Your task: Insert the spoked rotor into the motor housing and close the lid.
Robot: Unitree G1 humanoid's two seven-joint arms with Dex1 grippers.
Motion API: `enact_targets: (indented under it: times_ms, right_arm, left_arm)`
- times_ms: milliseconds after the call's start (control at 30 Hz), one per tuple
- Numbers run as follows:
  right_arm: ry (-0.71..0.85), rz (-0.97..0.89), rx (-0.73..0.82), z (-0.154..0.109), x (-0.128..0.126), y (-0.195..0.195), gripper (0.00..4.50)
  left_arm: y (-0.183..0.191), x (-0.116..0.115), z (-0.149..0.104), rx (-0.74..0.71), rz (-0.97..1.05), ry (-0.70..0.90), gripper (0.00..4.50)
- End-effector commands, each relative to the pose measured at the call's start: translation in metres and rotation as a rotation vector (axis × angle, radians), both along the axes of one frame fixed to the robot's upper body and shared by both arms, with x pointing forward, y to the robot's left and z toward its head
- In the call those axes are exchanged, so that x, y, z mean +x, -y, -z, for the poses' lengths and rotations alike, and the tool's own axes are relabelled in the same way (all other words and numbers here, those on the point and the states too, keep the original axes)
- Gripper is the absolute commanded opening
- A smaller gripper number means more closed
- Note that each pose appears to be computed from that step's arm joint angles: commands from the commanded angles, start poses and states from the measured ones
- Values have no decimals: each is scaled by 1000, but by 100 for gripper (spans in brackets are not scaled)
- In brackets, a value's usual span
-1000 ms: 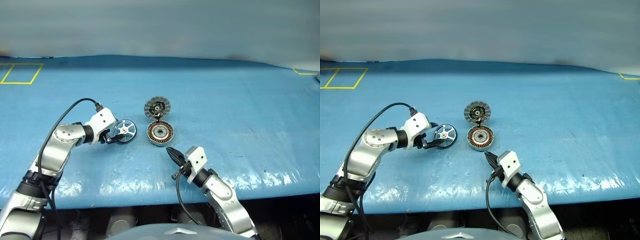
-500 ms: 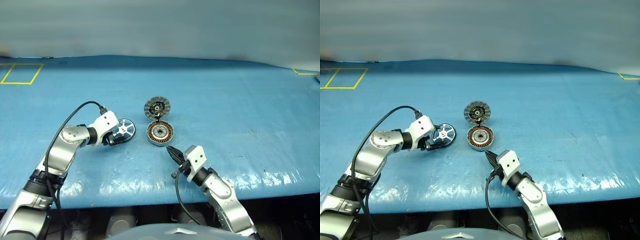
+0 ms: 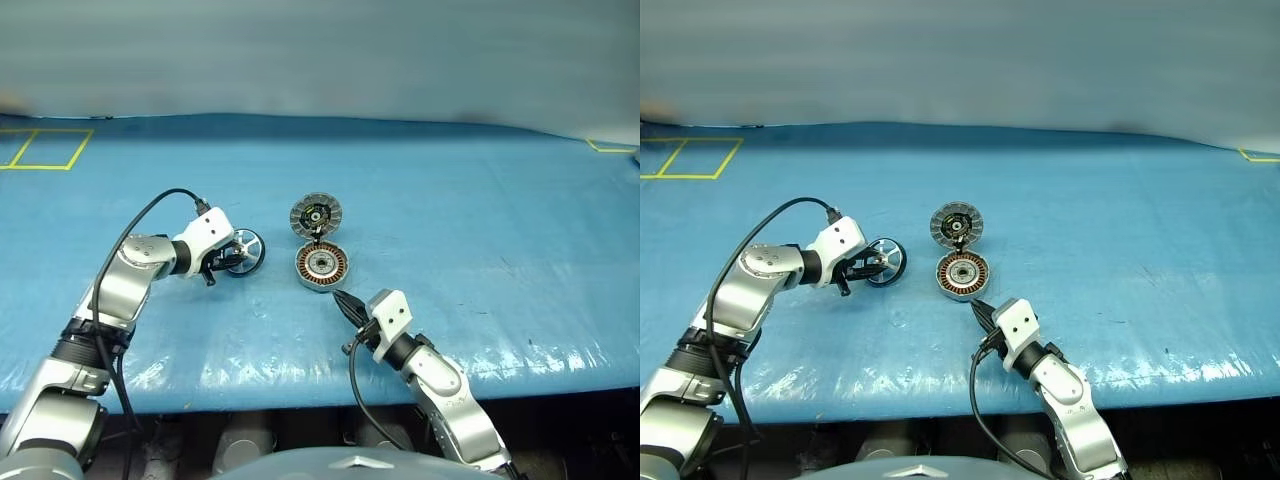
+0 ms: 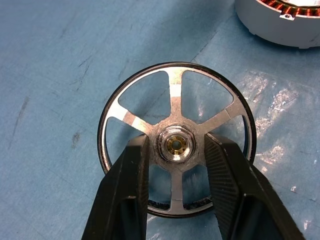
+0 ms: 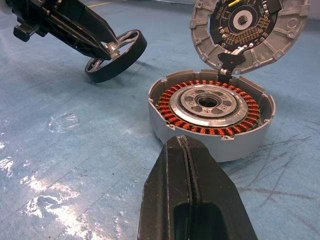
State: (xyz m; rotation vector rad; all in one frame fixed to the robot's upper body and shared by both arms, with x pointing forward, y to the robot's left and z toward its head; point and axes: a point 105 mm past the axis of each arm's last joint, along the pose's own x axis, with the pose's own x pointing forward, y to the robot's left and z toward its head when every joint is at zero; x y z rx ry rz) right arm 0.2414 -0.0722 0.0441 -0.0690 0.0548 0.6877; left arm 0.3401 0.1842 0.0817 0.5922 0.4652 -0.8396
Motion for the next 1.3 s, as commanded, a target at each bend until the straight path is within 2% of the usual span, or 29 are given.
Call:
enact_targets:
  times_ms: [33, 133, 267, 467, 633, 733, 900, 1067, 1300]
  right_arm:
    - [47, 0, 16, -10, 1, -1, 0]
    - [45, 0, 17, -9, 0, -1, 0]
    - [44, 2, 22, -10, -1, -2, 0]
    - [41, 1, 23, -9, -1, -2, 0]
    - [41, -2, 23, -9, 0, -2, 0]
    - [41, -3, 26, -9, 0, -2, 0]
    - [46, -2, 29, -10, 0, -2, 0]
    - [65, 49, 57, -10, 2, 4, 0]
    - [37, 126, 64, 5, 2, 15, 0]
  left_arm:
    - [-8, -3, 9, 43, -5, -50, 132]
    - [-10, 0, -5, 20, -6, -16, 132]
    - [-12, 6, -47, -85, -37, 93, 131]
    - [0, -6, -72, -162, 32, 114, 130]
    - [35, -30, -80, -302, 177, 43, 130]
    - [53, -34, -83, -355, 221, 23, 130]
    - [79, -33, -81, -363, 279, 8, 130]
    - [110, -22, -74, -327, 307, -17, 130]
    - [132, -14, -72, -279, 363, -13, 130]
